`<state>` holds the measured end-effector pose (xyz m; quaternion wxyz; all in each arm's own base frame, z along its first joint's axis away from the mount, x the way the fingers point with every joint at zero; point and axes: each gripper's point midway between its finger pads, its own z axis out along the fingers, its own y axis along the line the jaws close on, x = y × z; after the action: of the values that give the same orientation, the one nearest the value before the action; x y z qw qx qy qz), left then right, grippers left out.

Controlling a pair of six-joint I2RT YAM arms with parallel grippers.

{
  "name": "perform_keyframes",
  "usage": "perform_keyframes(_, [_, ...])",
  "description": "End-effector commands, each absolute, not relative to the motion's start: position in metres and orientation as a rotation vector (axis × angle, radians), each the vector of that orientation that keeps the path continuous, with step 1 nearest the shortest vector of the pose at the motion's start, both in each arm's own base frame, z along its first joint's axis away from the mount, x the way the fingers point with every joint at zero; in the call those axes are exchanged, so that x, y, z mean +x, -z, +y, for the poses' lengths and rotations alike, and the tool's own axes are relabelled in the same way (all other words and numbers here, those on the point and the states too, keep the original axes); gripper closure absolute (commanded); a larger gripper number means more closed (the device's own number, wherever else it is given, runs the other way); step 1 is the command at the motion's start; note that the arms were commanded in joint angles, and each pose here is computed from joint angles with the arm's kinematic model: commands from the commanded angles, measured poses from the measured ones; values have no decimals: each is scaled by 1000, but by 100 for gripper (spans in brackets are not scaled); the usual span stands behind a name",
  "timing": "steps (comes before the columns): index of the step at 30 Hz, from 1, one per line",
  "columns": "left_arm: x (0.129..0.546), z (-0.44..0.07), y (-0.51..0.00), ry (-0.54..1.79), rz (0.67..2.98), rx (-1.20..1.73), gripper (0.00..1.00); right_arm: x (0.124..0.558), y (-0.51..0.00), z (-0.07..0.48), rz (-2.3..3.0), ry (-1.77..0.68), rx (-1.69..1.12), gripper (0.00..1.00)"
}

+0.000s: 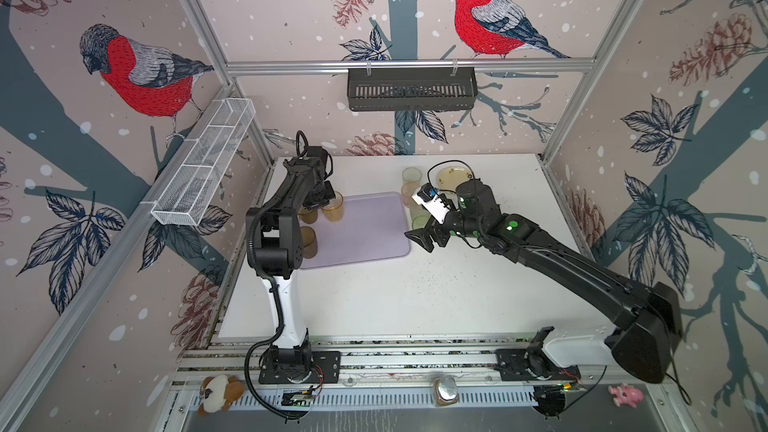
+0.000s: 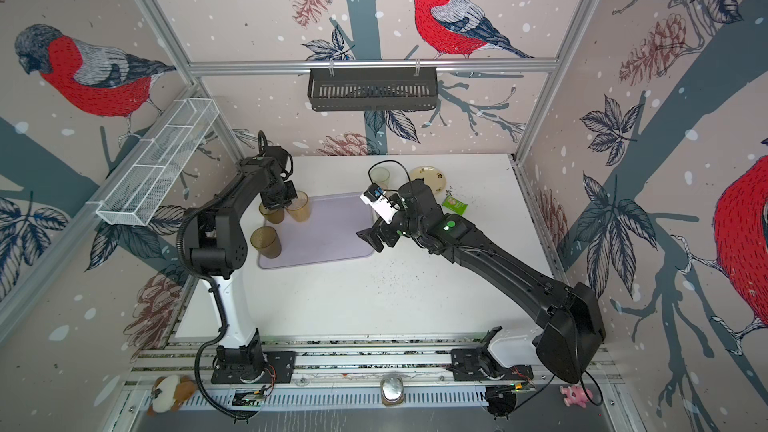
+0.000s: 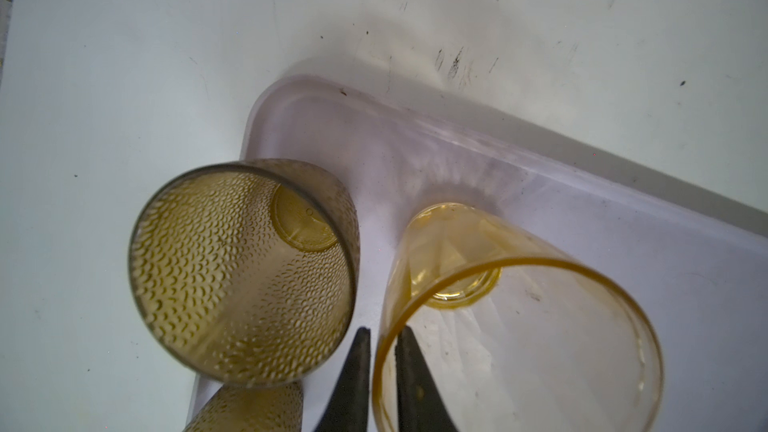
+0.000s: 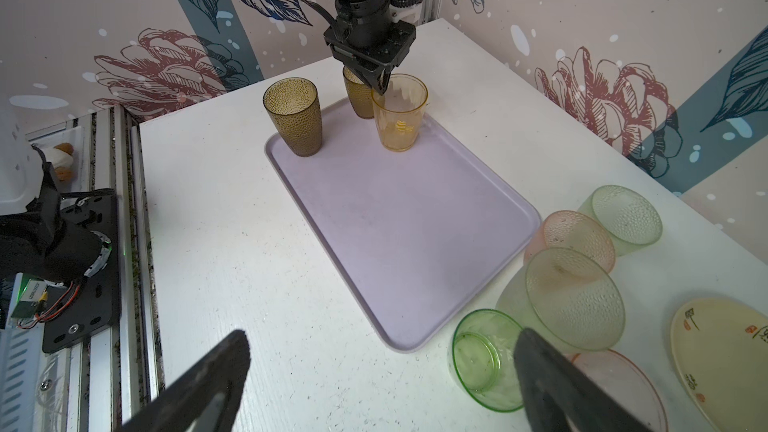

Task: Place the glasses into the tray
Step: 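Open the left gripper and release the yellow cup on the tray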

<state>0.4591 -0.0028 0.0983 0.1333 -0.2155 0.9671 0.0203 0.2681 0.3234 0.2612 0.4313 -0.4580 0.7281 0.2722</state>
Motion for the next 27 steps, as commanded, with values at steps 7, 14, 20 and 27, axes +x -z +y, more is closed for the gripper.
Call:
perform_keyframes(7, [458, -1, -108, -64, 2801, -629, 76, 272, -270, 324, 1770, -652, -1133, 0])
perform_keyframes(14, [458, -1, -118, -54, 2784, -635, 73, 272, -271, 323, 1767, -650, -1129, 1])
perform_keyframes(20, [456, -2, -132, -41, 2763, -635, 71, 273, -274, 322, 1763, -647, -1122, 0])
perform_keyframes(27, [449, -5, -152, -22, 2742, -625, 69, 274, -275, 321, 1767, -641, -1107, 0])
